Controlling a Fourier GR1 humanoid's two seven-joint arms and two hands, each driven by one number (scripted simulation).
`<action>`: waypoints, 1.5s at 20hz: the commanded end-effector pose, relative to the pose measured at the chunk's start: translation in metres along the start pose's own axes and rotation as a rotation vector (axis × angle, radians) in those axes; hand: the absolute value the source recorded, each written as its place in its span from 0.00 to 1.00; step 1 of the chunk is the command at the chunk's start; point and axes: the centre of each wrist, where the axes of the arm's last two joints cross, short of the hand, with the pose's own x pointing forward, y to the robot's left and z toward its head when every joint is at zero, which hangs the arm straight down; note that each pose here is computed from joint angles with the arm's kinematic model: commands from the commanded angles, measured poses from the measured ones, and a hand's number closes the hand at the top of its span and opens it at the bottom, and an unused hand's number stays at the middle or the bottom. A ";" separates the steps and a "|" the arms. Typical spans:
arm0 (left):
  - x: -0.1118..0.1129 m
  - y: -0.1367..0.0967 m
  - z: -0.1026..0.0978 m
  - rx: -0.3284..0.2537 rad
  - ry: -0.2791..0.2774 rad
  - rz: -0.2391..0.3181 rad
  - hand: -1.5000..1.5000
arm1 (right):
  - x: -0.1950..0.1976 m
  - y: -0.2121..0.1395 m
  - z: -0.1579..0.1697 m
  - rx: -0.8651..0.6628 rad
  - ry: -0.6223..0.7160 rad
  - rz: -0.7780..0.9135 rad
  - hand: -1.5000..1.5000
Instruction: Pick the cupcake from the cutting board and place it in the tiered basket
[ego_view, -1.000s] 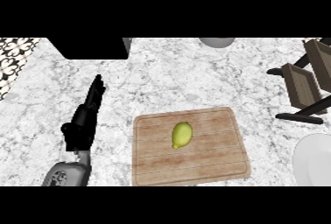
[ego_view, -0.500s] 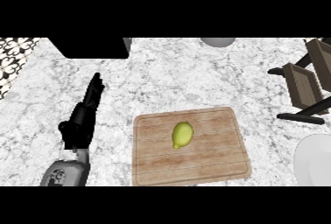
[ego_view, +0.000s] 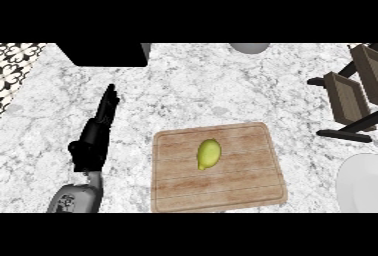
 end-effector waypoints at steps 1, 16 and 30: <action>-0.003 -0.004 -0.001 0.002 0.020 0.007 0.50 | -0.021 0.032 -0.024 0.037 0.012 -0.034 1.00; 0.012 0.011 -0.002 0.002 0.000 0.016 0.50 | -0.077 0.003 -0.029 -0.137 0.214 -0.679 0.00; -0.010 0.005 0.013 0.034 0.026 0.006 0.50 | -0.292 -0.031 0.048 -0.218 0.380 -0.907 0.00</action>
